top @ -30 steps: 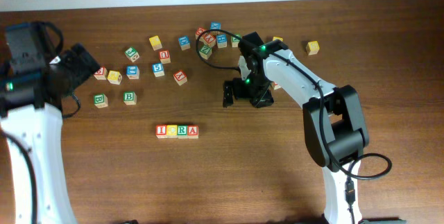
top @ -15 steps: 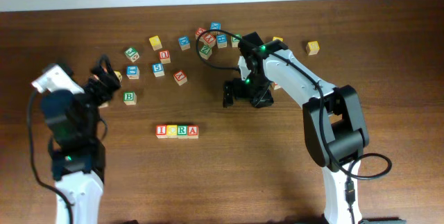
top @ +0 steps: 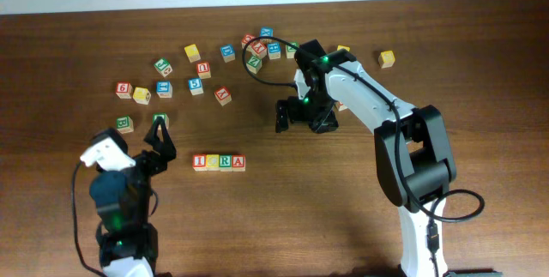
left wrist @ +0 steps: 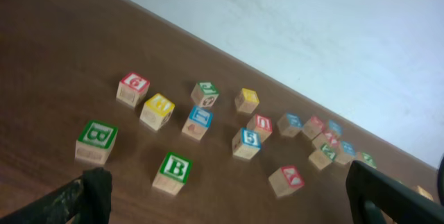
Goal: Spell out ICRA
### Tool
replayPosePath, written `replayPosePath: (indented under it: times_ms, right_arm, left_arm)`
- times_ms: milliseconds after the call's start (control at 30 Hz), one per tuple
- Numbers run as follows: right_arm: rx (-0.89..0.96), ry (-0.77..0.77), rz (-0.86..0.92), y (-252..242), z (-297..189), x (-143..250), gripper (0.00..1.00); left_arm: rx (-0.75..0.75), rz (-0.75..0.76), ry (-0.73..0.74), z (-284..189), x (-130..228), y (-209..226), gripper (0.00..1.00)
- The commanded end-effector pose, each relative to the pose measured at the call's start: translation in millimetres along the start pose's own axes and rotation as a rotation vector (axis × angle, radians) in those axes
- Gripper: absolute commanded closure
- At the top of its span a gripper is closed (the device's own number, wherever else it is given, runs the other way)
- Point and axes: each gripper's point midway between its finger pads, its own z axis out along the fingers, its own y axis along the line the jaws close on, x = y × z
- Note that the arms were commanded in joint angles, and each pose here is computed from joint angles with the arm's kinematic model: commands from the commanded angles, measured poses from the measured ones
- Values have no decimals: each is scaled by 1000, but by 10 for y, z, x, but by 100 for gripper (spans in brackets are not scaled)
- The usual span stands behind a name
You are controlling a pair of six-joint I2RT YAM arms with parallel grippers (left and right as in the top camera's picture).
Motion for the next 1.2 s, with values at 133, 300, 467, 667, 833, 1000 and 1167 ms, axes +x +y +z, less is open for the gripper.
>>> replayPosePath:
  times_ms: [133, 300, 467, 667, 833, 1000, 1167]
  right_arm:
    - [10, 1, -8, -26, 31, -15, 2]
    - [9, 1, -8, -25, 31, -15, 2]
    - [9, 1, -8, -25, 31, -15, 2]
    - [9, 1, -8, -25, 31, -15, 2]
    - [10, 1, -8, -26, 31, -15, 1]
    - [10, 1, -8, -26, 31, -15, 2]
    - [10, 1, -8, -26, 31, -15, 2]
  left_arm:
    - [27, -8, -43, -214, 241, 78, 1]
    - [27, -4, -59, -331, 302, 91, 1]
    - [-13, 5, -73, -429, 308, 100, 1]
    - [-21, 9, -79, -574, 333, 102, 1]
    - [0, 39, -147, -719, 216, 64, 1]
    - [21, 85, -154, -733, 208, 5, 1]
    - [52, 217, -140, -733, 255, -91, 1]
